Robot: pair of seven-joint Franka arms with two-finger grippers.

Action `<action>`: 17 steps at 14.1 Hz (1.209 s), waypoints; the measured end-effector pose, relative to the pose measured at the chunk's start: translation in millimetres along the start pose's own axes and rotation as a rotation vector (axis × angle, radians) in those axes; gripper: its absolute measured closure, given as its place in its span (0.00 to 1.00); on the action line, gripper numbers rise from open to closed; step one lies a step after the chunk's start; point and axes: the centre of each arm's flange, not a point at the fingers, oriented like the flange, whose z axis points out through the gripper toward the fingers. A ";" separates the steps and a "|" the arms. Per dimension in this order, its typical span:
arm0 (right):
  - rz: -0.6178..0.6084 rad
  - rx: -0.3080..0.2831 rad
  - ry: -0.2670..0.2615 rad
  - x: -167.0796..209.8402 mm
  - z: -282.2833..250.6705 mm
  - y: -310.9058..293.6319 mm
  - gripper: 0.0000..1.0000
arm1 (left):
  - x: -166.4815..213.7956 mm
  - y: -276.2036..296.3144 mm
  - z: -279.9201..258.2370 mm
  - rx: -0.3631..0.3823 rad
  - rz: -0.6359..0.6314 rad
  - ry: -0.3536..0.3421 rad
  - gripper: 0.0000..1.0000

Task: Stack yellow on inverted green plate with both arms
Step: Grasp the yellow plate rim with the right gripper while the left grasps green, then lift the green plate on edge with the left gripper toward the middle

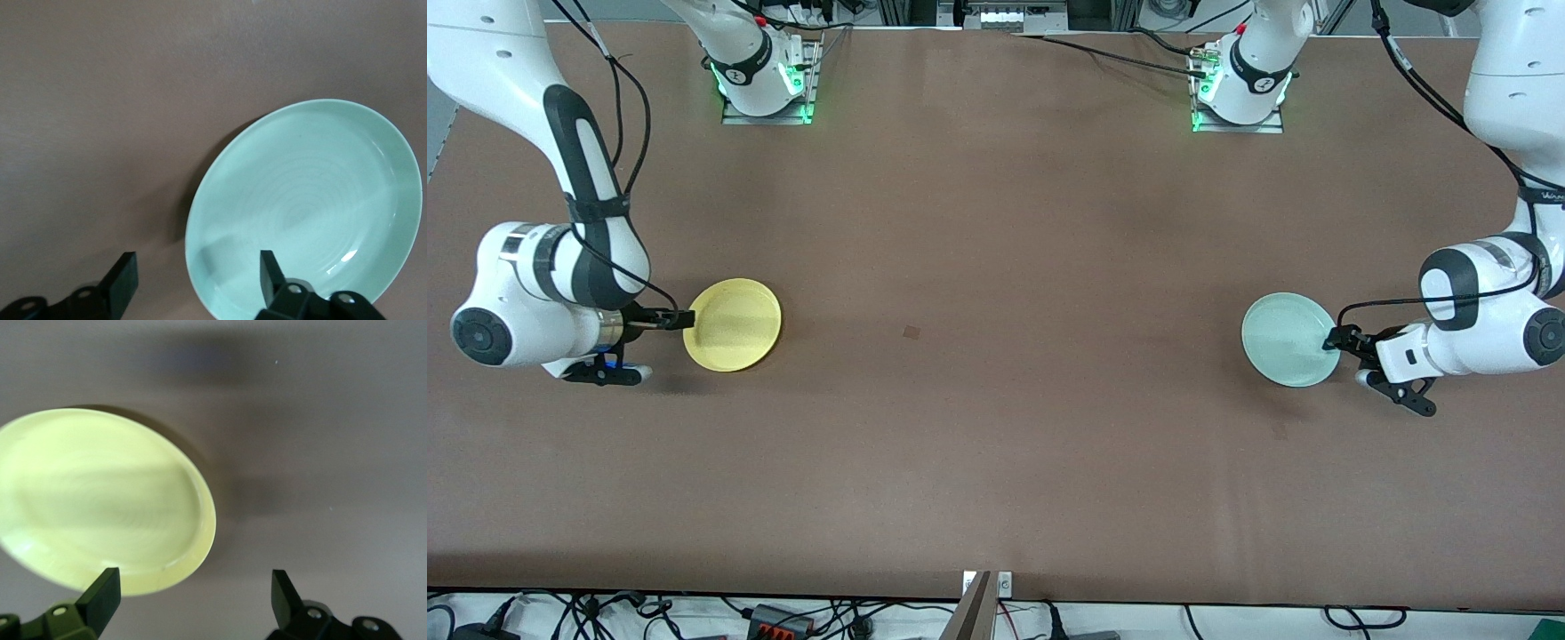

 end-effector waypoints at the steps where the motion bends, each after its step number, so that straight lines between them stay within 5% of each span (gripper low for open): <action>1: 0.004 0.001 -0.011 1.6 12.7 2.5 0.00 | -0.8 -1.7 7.5 -0.009 0.001 -0.003 0.34; 7: 0.010 0.004 -0.062 7.0 48.7 5.4 0.02 | 3.0 1.1 14.1 -0.019 0.018 0.002 0.97; 8: 0.010 0.004 -0.068 7.8 53.2 5.4 0.13 | 4.3 1.4 12.5 -0.018 0.019 0.006 0.97; 13: 0.016 0.007 -0.080 9.1 62.0 9.5 0.34 | 50.0 50.9 -50.7 -0.021 -0.014 -0.009 0.97; 16: 0.019 0.010 -0.080 9.2 62.3 10.3 0.68 | 94.3 124.5 -117.3 0.117 -0.058 -0.069 0.97; 17: 0.019 0.011 -0.080 9.2 62.3 10.3 0.68 | 105.8 153.2 -127.8 0.158 -0.066 -0.075 0.97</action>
